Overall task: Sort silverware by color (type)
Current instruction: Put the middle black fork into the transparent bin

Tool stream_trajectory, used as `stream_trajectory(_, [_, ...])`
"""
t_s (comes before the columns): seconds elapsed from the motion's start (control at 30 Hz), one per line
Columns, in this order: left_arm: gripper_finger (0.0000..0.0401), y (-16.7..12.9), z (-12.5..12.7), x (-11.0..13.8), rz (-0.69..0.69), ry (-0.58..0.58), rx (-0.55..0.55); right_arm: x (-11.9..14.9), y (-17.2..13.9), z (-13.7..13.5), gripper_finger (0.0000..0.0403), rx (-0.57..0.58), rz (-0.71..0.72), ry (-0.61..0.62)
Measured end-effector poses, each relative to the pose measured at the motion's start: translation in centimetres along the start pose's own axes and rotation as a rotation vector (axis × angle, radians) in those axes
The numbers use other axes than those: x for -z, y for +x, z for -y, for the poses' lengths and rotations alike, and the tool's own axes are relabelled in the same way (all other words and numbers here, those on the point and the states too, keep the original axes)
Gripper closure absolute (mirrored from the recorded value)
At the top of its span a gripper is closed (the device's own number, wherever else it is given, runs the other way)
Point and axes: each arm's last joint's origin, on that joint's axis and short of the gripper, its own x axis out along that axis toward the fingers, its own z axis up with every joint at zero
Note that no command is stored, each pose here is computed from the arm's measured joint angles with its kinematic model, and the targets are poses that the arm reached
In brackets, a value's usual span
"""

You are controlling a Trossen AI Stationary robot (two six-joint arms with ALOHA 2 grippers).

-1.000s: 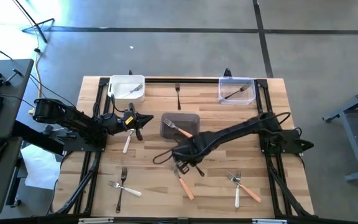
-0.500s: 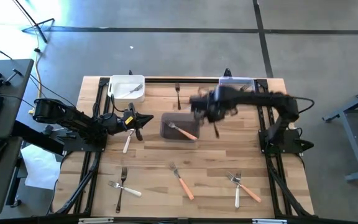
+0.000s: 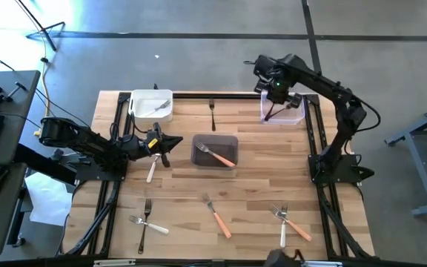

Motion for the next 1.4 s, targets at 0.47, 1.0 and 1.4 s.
stream_trajectory(0.47, [0.0401,0.0,0.3,-0.1,0.01,-0.03,0.06,-5.7,7.1,1.6,0.0401,-0.021,-0.018,0.246])
stream_trajectory(1.0, [0.0401,-0.1,0.6,0.2,-0.018,-0.007,0.092,-5.9,11.4,2.7,0.04,-0.073,0.013,0.394])
stream_trajectory(1.4, [0.0401,-0.1,0.6,0.4,-0.04,0.001,0.091,-3.9,13.6,6.2,0.04,-0.152,0.062,0.569])
